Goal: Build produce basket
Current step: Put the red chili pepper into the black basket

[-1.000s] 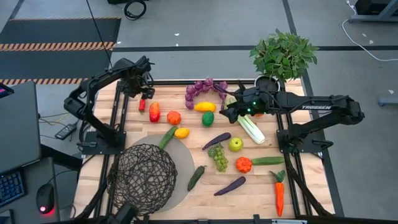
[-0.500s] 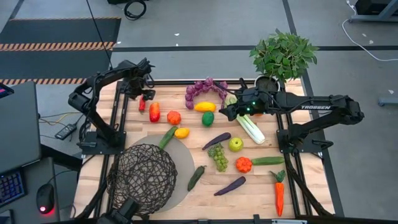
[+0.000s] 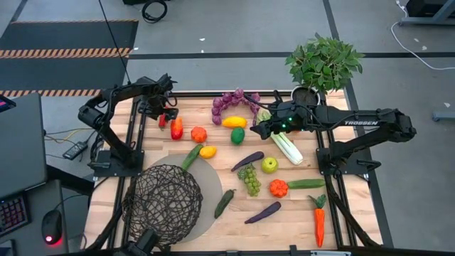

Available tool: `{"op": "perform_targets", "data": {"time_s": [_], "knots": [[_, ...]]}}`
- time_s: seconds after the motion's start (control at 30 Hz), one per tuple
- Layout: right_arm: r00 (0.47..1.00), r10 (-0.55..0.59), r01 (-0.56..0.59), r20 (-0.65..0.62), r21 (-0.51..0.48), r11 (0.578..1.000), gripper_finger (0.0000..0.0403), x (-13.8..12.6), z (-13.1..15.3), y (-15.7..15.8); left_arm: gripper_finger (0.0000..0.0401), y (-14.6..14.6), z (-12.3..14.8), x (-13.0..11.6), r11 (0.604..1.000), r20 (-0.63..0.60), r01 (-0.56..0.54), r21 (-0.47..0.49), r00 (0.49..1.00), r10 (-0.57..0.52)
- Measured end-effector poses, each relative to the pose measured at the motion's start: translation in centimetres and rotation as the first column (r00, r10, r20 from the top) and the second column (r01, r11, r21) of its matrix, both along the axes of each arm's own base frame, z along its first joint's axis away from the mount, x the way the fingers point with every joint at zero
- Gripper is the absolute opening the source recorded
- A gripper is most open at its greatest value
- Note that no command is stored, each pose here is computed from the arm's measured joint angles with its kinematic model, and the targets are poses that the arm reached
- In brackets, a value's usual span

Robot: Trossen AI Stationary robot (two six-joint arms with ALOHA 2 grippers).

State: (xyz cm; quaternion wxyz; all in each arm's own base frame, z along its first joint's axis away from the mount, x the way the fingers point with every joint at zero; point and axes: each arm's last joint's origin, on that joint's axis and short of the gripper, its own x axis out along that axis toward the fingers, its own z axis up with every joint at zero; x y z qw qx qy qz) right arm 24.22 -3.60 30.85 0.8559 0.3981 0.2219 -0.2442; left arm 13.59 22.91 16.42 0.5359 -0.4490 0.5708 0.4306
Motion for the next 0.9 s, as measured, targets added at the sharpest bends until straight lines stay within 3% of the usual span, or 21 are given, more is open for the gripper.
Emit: {"op": "perform_targets", "data": {"time_s": [0.3,0.9], "knots": [[1.000,-0.011,0.011,0.005,0.015,1.000,0.0307,0.00,0.00,0.00,0.0268,-0.11,-0.26,0.37,1.000,-0.005,-0.004,0.029,1.000,0.005],[1.000,0.000,-0.001,0.015,0.053,0.999,0.0307,0.03,0.02,0.12,0.0185,-0.17,-0.46,0.39,1.000,-0.023,-0.001,0.019,1.000,0.002]]}}
